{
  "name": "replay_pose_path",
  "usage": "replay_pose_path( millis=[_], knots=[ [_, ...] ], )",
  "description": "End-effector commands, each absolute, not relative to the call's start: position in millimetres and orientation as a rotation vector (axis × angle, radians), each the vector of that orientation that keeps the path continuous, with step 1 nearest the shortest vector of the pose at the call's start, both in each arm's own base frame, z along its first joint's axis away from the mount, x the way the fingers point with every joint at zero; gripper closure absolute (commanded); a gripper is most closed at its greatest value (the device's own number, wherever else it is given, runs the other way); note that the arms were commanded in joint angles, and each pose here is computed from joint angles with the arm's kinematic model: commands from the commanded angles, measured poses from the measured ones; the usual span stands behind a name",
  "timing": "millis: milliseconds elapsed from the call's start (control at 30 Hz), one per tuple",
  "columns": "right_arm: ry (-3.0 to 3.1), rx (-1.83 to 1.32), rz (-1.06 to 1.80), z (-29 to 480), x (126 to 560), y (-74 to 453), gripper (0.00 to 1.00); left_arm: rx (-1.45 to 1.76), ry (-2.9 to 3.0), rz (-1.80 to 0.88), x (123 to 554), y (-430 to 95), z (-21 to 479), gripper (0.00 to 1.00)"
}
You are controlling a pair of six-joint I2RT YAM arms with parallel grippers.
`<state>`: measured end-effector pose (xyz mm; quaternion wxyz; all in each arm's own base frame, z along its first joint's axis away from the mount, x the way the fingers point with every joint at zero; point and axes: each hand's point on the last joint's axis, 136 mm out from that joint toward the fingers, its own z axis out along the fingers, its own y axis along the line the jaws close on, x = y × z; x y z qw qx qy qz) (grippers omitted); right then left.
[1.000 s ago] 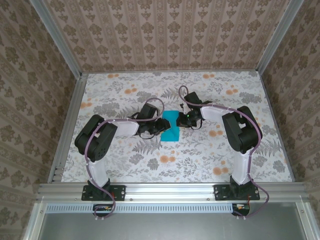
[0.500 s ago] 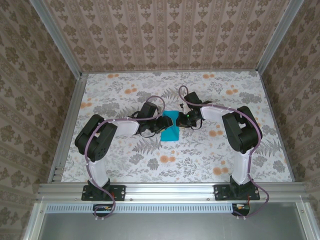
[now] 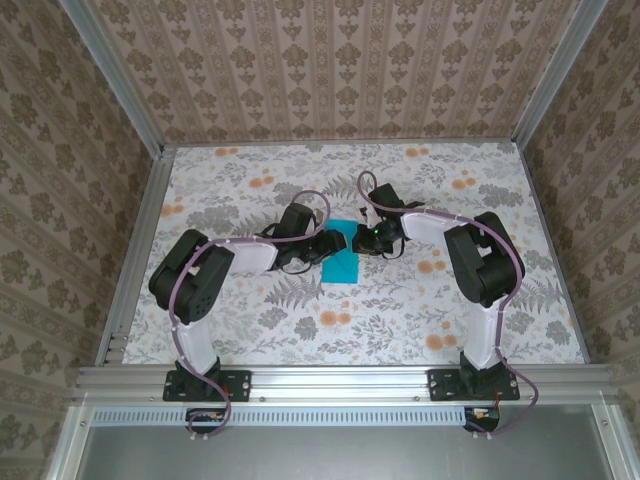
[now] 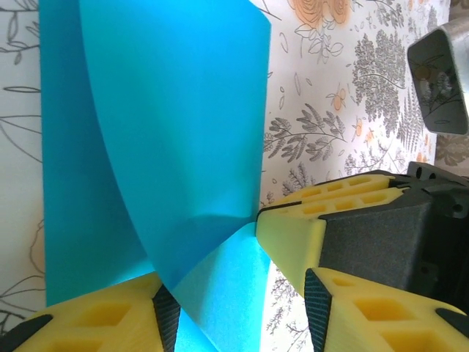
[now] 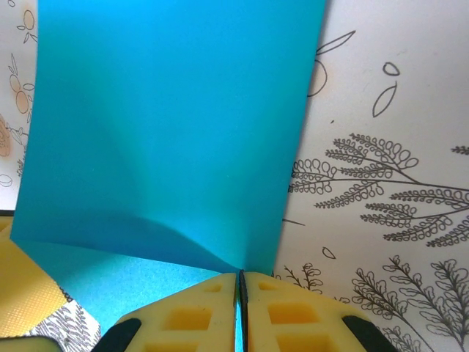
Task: Fold a paper plane with a square sheet of paper (pick it up from the middle)
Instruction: Turn over the paper at the center of the table.
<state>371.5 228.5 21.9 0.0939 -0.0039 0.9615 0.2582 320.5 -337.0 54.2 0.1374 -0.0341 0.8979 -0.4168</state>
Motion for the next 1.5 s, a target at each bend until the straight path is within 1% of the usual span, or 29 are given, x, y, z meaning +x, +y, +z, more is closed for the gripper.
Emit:
replay_pose_path(
  millis=[0,167,333,400,433,500,600,700,800,900,1067,1167,1300,1467],
  knots=[
    [2.885,0.011,0.773,15,366,226,0.89,-0.048,2.571,-1.194,321,-339,62,0.53],
    [2.884,0.009,0.78,17,366,226,0.89,-0.049,2.587,-1.196,321,-342,56,0.67],
    [2.864,0.02,0.796,27,368,226,0.86,-0.02,2.602,-1.162,322,-343,56,0.84],
    [2.835,0.04,0.798,39,371,223,0.81,-0.003,2.615,-1.119,322,-339,56,0.91],
    [2.82,0.055,0.792,44,372,221,0.77,0.007,2.616,-1.102,322,-338,57,0.93],
    [2.764,0.097,0.769,63,376,211,0.67,0.04,2.614,-1.057,323,-335,64,0.96],
    [2.665,0.163,0.72,93,380,190,0.5,0.122,2.601,-0.957,323,-328,86,0.97],
    [2.585,0.23,0.674,115,378,167,0.39,0.222,2.627,-0.732,319,-311,108,0.98],
    [2.51,0.291,0.629,132,375,145,0.3,0.314,2.637,-0.437,317,-284,133,0.98],
    [2.443,0.337,0.583,146,369,127,0.24,0.375,2.628,-0.199,316,-258,154,0.98],
    [2.372,0.41,0.52,157,361,103,0.19,0.423,2.55,0.162,325,-226,182,0.97],
    [2.355,0.441,0.493,158,356,94,0.17,0.429,2.511,0.353,335,-215,186,0.97],
    [2.343,0.467,0.464,158,350,85,0.15,0.448,2.469,0.611,349,-211,173,0.97],
    [2.337,0.499,0.438,157,344,76,0.15,0.504,2.448,0.796,365,-222,136,0.97]
  ],
)
